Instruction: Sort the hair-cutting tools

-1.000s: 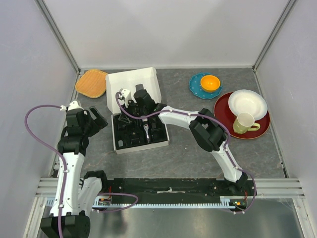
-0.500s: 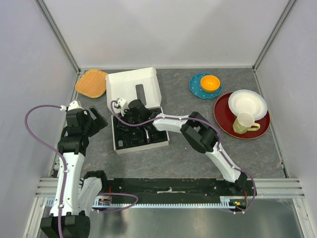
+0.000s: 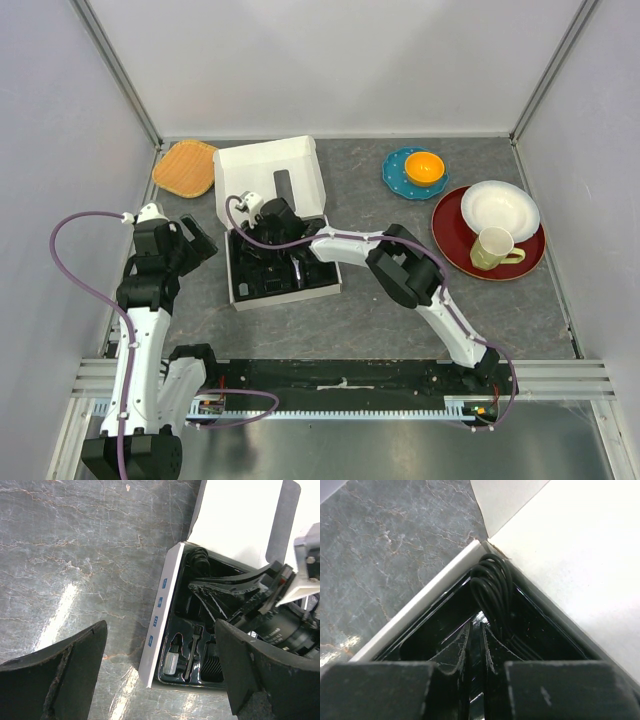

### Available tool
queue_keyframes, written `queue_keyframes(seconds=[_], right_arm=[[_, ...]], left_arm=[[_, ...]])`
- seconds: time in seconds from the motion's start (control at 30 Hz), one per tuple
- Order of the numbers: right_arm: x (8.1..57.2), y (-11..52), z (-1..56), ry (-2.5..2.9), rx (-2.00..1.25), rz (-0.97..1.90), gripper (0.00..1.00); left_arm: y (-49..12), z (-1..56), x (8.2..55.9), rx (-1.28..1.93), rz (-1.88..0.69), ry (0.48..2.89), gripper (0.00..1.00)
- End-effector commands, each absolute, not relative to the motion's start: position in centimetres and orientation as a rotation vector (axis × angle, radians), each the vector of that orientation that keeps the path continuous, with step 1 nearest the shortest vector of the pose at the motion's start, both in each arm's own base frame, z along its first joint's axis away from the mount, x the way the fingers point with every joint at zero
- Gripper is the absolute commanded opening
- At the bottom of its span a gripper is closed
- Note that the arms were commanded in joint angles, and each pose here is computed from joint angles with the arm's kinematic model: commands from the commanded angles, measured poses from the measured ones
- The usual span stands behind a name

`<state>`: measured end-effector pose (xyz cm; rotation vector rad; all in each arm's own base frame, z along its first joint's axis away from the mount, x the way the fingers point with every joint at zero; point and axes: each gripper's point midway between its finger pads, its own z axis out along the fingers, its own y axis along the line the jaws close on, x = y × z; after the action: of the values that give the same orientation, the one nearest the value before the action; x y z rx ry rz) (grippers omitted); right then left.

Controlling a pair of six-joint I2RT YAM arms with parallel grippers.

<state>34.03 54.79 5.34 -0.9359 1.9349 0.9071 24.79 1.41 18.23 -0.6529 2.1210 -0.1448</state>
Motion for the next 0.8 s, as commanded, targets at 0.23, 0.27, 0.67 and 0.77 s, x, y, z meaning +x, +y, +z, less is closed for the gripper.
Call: queue_keyframes(seconds=[0.23, 0.27, 0.67, 0.77], right_arm=[[34.3, 54.6, 18.1, 1.722, -0.844, 0.981, 0.18], [34.8, 54.8, 17.6, 1.731, -0.832, 0.963, 0.18], [39.0, 56.1, 12.2, 1.804, -0.766, 0.898, 0.18], [38.7, 56.0, 11.2, 1.826, -0.771, 0.899, 0.18]], left_arm=[[1.8, 18.7, 24.9, -0.678, -0.138, 2.089, 0.94], [1.8, 18.7, 24.9, -0.677, -0.136, 2.091, 0.94], [1.8, 18.6, 24.9, -0.678, -0.138, 2.094, 0.94], [1.7, 18.6, 24.9, -0.675, -0.138, 2.095, 0.94]])
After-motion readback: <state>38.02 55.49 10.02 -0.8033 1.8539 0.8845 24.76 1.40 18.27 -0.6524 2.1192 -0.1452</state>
